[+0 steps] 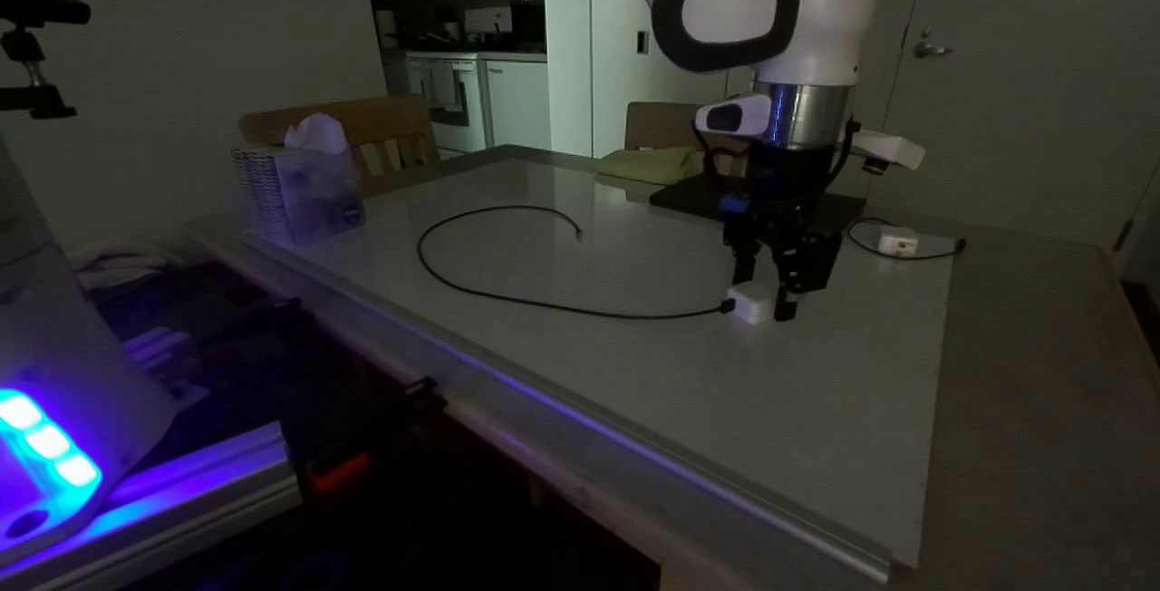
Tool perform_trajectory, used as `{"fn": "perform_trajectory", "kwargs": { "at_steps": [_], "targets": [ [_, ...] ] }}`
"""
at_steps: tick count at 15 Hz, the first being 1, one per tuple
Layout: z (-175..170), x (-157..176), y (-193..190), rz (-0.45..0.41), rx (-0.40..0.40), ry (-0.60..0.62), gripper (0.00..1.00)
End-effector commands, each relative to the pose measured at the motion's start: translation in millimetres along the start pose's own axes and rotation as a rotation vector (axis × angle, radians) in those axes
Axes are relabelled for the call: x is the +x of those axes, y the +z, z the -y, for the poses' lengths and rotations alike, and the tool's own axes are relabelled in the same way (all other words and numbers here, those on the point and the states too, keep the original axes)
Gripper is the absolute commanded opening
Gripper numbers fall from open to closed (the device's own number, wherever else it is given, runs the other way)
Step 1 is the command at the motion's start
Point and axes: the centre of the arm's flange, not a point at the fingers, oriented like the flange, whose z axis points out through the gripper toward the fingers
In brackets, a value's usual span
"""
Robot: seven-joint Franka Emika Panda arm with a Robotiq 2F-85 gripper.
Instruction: Unwind the charger on the table
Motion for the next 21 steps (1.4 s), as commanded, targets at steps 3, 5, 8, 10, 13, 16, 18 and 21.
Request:
{"fn": "perform_trajectory", "kwargs": {
  "at_steps": [3,5,8,10,13,16,18,21],
  "targets": [
    [-7.8,-8.1,-18.3,-0.037,0.034,-0.014,1.0],
    [-18.3,-7.8,-29.1,-0.05,0.028,-0.079,1.0],
    [-39.7,-6.1,-41.5,-0.073,0.046,-0.247,1.0],
    [-57.4,-5.1,-49.4,-0.094,0.057,-0.375,1.0],
    [-82.7,-3.5,-60.5,-0.121,0.055,-0.544,1.0],
    [-106.2,5.3,-65.2,-0.141,0.064,-0.72,1.0],
    [-109.2,-3.5,-64.1,-0.124,0.091,-0.644,1.0],
    [-106.5,-4.1,-61.2,-0.13,0.095,-0.632,1.0]
  ]
}}
